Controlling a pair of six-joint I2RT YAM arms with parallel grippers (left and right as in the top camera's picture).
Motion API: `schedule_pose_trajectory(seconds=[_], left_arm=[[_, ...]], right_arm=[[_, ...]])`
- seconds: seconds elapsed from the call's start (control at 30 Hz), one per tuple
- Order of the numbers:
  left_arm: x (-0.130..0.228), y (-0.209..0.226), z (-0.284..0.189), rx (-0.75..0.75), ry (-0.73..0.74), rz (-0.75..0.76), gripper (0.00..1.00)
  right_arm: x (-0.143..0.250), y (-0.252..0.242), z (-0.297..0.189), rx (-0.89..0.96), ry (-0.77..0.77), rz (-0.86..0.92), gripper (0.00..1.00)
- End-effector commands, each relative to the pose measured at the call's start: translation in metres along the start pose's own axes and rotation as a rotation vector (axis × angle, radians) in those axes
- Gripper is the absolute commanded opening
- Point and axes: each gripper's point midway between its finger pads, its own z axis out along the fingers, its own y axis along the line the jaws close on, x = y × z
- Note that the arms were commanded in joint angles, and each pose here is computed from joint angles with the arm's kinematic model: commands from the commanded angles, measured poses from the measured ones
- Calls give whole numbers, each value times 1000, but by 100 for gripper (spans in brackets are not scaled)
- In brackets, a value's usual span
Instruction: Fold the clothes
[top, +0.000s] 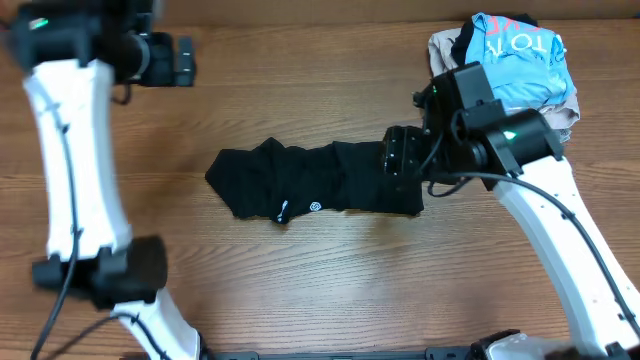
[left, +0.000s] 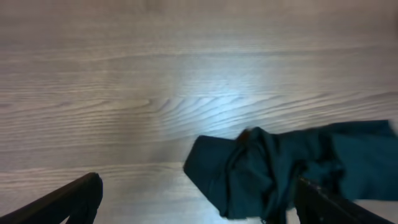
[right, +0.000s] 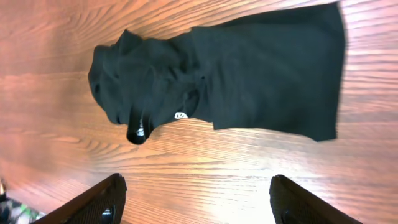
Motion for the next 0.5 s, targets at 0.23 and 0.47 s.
schedule_pose_trajectory(seconds=[0.23,0.47], left_arm=[[25,-17,3,184,57,38,100],[65,-4,91,209,190,13,100]], right_arm=[[17,-21,-26,135,-54,37,100],[14,-26,-6,142,-39,7,100]])
